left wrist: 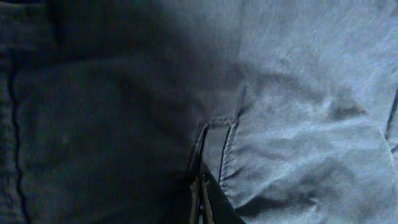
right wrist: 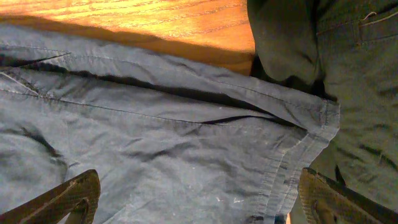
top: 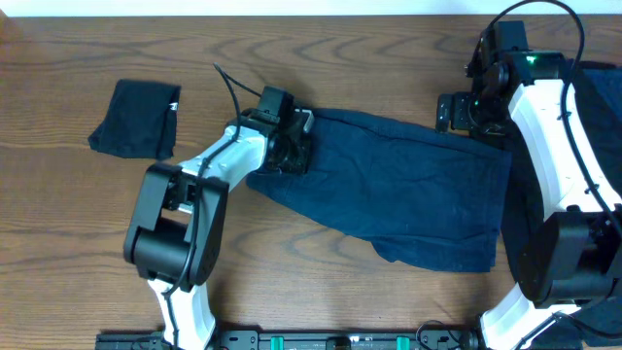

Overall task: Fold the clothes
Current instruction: 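Grasp the left edge of the shorts with the left gripper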

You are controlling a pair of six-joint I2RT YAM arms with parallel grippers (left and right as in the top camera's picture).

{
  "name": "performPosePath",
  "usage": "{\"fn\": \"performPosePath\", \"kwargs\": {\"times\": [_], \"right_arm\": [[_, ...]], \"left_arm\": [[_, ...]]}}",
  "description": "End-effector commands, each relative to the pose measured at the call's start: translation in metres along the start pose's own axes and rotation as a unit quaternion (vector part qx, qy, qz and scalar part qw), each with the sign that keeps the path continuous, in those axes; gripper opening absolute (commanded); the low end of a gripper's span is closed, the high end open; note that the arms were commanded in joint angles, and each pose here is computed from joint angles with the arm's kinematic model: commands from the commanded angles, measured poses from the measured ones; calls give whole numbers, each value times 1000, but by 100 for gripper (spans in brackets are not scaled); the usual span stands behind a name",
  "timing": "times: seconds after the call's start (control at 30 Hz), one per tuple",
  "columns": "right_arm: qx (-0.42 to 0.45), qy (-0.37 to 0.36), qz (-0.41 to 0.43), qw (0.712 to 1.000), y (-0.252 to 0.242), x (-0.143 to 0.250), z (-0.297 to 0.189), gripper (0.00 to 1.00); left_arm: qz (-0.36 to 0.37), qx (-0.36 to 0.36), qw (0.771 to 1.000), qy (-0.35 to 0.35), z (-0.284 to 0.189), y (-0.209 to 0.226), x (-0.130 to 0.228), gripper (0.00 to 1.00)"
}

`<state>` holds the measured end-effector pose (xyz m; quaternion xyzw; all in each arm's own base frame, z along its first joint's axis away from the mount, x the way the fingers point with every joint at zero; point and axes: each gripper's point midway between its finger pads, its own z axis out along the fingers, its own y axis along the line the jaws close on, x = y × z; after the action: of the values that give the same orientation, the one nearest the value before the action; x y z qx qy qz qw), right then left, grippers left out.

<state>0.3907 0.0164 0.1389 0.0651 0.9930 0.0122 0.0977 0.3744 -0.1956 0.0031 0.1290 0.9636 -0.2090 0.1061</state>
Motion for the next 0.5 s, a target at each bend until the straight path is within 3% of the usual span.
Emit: {"fn": "performPosePath", "kwargs": {"times": [0.0, 0.17, 0.27, 0.47], "right_arm": [[3, 3, 2, 1000, -3, -1, 3, 99], [3, 3, 2, 1000, -3, -1, 3, 99], [3, 3, 2, 1000, -3, -1, 3, 99], [3, 3, 2, 1000, -3, -1, 3, 99]], "left_arm": [[-38, -34, 998, 34, 18, 18, 17, 6], [-117, -165, 979, 37, 8, 62, 29, 6], [-184, -238, 953, 38, -3, 84, 42, 6], [-279, -279, 918, 34, -13, 96, 57, 6]]}}
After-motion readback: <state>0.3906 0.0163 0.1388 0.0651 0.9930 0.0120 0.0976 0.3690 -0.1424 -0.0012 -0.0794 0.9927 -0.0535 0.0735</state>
